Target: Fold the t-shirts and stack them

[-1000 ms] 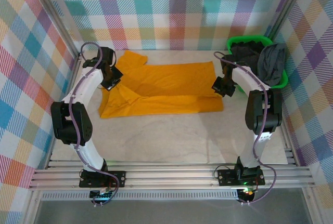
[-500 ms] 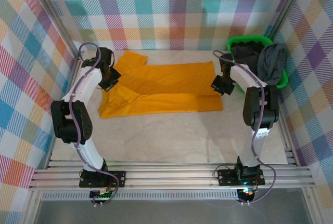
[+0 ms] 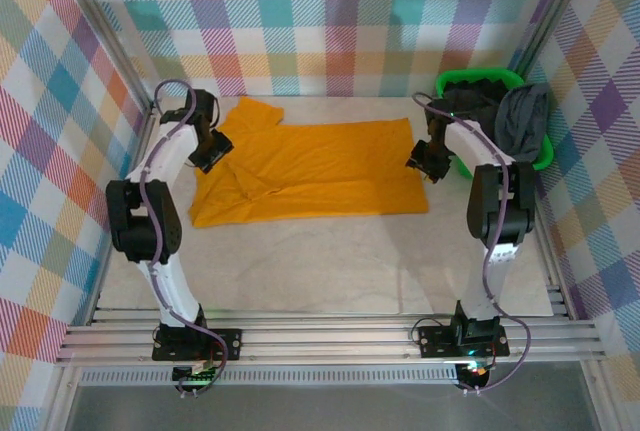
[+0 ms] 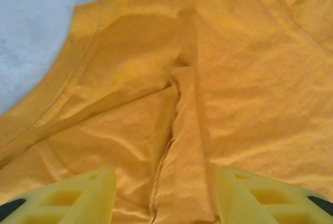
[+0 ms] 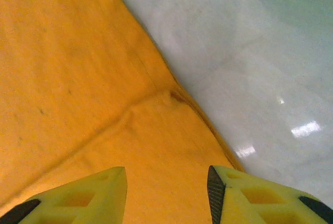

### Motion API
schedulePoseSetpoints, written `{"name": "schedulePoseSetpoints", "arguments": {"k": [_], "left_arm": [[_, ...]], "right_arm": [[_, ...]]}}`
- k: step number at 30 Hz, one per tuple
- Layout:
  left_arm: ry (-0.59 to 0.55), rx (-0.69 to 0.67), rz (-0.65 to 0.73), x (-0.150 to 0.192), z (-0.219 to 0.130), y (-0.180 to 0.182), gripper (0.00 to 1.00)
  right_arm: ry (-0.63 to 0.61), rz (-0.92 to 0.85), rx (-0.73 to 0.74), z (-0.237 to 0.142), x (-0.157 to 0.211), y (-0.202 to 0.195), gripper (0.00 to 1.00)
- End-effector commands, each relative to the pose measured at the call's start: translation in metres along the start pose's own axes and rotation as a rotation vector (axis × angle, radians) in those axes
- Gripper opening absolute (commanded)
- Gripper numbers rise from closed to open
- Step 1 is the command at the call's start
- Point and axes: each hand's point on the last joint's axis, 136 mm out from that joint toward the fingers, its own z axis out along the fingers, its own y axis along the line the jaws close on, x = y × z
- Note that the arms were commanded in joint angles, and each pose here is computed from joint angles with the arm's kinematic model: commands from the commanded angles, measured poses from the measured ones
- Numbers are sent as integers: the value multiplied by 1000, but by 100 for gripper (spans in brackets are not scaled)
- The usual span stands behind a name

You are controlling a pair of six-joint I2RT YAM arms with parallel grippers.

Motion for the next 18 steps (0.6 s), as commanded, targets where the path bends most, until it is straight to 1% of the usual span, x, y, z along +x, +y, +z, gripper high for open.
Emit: {"name": "schedulePoseSetpoints", "arguments": {"k": [1, 3, 5, 6, 8, 12, 15, 18], "left_arm": [[1, -3, -47, 23, -27, 33, 46], [46, 7, -83, 48, -17, 49, 31], [105, -7, -112, 69, 1, 62, 21], [132, -11, -131, 76, 10, 65, 18], [157, -14, -157, 80, 24, 67, 15], [163, -58, -172, 75, 50, 69, 13], [162, -150, -168, 77, 63, 85, 11], [165, -205, -180, 89, 64, 105, 9]], "right_arm": [[1, -42, -60, -21, 27, -1, 46], [28, -61, -98, -12, 46, 0, 42], [57, -83, -112, -2, 59, 2, 38], [74, -87, -115, 4, 64, 3, 36], [97, -91, -117, 14, 68, 4, 34], [122, -94, -67, 36, 68, -2, 31], [161, -100, 3, 49, 73, -15, 30], [190, -106, 56, 51, 83, -30, 32]]}}
